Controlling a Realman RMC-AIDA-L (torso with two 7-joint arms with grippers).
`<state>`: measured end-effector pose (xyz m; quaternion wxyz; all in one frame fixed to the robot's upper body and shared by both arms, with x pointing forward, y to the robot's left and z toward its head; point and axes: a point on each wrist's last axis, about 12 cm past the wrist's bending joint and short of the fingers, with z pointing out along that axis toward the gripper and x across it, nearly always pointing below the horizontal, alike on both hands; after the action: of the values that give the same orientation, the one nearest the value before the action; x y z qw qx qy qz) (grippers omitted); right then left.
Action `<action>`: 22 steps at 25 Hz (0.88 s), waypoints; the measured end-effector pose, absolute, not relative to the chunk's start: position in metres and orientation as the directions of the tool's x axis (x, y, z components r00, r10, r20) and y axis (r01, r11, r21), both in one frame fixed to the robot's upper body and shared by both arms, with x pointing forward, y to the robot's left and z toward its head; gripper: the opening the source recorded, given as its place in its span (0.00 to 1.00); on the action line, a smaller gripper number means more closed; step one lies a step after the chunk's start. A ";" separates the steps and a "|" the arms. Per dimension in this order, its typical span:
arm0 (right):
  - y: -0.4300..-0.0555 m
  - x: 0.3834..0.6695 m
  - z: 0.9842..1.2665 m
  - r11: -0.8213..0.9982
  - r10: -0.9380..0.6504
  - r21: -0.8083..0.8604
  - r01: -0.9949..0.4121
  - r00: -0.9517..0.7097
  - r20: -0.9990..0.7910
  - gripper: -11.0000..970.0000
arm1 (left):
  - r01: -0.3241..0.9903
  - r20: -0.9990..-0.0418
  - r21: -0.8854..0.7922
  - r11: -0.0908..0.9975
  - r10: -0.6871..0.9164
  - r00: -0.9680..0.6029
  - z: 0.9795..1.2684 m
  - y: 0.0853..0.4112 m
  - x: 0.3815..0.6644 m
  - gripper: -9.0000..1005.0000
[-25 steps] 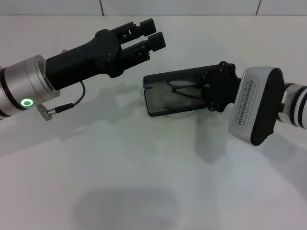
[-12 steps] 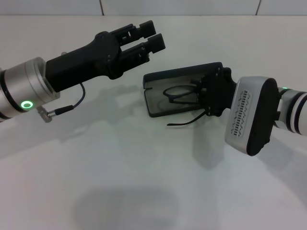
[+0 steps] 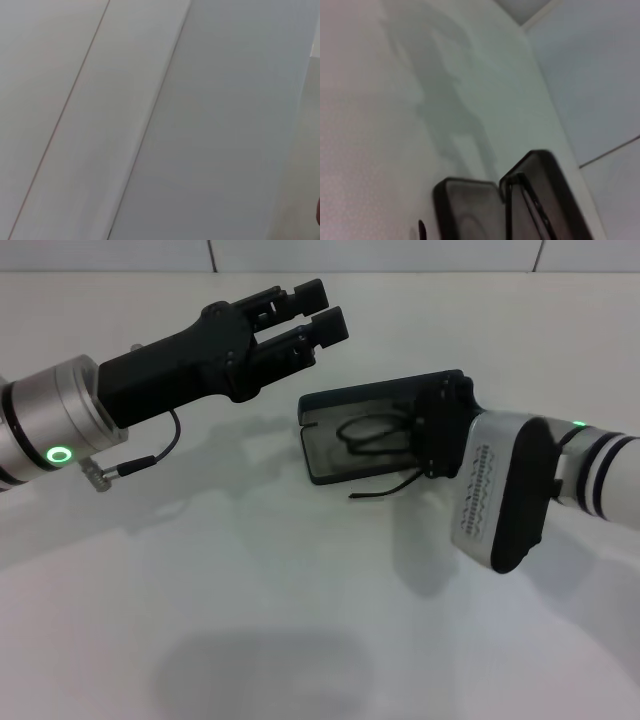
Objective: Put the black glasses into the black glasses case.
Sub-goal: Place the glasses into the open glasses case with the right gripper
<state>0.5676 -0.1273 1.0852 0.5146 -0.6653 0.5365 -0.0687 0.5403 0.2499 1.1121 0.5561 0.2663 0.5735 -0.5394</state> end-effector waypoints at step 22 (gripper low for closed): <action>-0.128 0.563 1.086 0.266 -0.772 -0.734 -0.626 0.318 -0.550 0.48 | 0.907 -0.929 -0.315 0.279 -0.288 -0.234 1.114 0.252 0.542 0.58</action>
<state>0.5632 -0.1279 1.0860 0.5442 -0.6022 0.5803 -0.0674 0.5416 0.2519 1.1135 0.5570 0.2700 0.5737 -0.5364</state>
